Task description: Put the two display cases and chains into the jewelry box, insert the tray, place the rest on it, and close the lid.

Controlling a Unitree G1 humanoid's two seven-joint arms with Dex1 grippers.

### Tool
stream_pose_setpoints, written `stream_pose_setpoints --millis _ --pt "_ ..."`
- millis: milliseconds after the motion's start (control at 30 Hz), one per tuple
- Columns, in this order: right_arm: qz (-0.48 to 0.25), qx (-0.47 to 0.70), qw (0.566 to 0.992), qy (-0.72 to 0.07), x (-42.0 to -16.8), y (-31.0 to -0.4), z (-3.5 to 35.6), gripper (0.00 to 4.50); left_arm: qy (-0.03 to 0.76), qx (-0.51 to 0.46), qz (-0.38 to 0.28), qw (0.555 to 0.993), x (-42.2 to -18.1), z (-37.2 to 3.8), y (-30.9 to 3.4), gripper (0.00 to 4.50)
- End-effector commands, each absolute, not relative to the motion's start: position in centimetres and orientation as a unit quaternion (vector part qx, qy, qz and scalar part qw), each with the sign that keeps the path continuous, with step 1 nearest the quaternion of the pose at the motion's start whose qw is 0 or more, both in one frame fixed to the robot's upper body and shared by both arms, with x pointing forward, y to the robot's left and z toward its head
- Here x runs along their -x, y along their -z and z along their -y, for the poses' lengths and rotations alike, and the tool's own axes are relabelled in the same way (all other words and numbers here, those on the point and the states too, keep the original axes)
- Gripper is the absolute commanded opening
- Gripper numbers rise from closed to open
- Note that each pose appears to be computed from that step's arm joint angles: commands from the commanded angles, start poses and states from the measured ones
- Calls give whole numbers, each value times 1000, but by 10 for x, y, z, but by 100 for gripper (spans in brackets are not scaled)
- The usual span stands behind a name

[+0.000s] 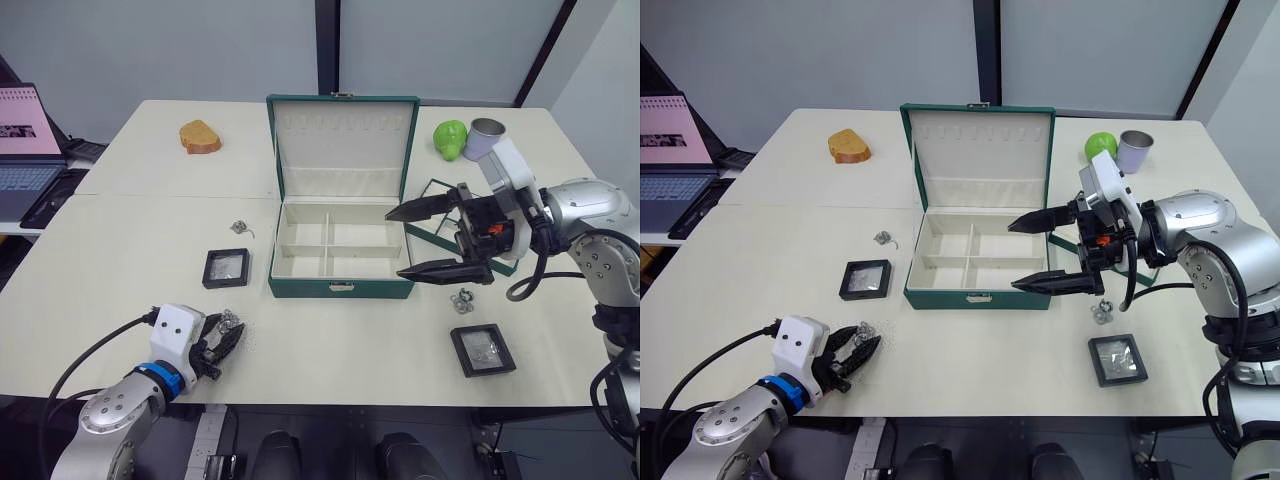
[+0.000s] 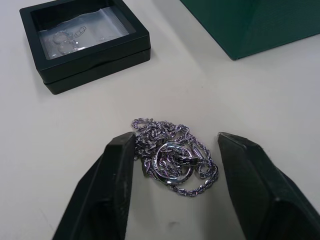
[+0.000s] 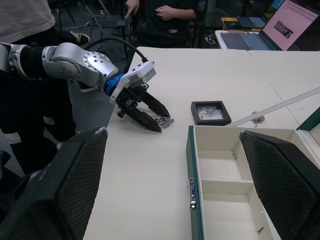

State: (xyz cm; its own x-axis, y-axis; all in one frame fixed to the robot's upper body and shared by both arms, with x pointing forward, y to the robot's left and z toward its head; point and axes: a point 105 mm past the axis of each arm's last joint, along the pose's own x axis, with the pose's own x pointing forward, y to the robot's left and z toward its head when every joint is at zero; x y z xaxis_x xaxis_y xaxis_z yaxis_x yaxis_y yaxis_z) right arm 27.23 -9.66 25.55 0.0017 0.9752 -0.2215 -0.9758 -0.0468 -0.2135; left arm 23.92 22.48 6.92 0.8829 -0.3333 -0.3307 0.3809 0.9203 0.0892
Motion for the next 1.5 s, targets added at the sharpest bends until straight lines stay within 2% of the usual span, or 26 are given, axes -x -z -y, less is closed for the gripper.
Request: stream_pose_setpoints --millis 33,100,133,400,600,1000,1233,1333,1500 --pt "19 176 693 -698 -272 -268 100 450 182 -70 -201 960 -232 -228 -47 120" --pt "19 177 694 -698 -272 -269 100 450 182 -70 -201 960 -233 -228 -46 69" --pt "20 177 694 -697 -272 -269 100 450 181 -72 -200 960 -233 -228 -46 61" --pt "22 173 699 -693 -274 -271 102 450 175 -71 -178 966 -238 -229 -50 61" --pt "22 177 703 -688 -276 -272 105 450 170 -41 -105 979 -240 -224 -88 61" --pt "23 178 700 -691 -283 -273 104 450 183 -46 -42 981 -243 -208 -139 61" --pt "23 178 698 -693 -285 -273 104 450 172 -61 -72 981 -242 -212 -126 61" --pt "23 177 699 -693 -285 -273 103 450 161 -80 -110 977 -241 -219 -99 61" --pt "22 179 700 -691 -284 -273 104 450 166 -69 -110 977 -245 -213 -90 61"
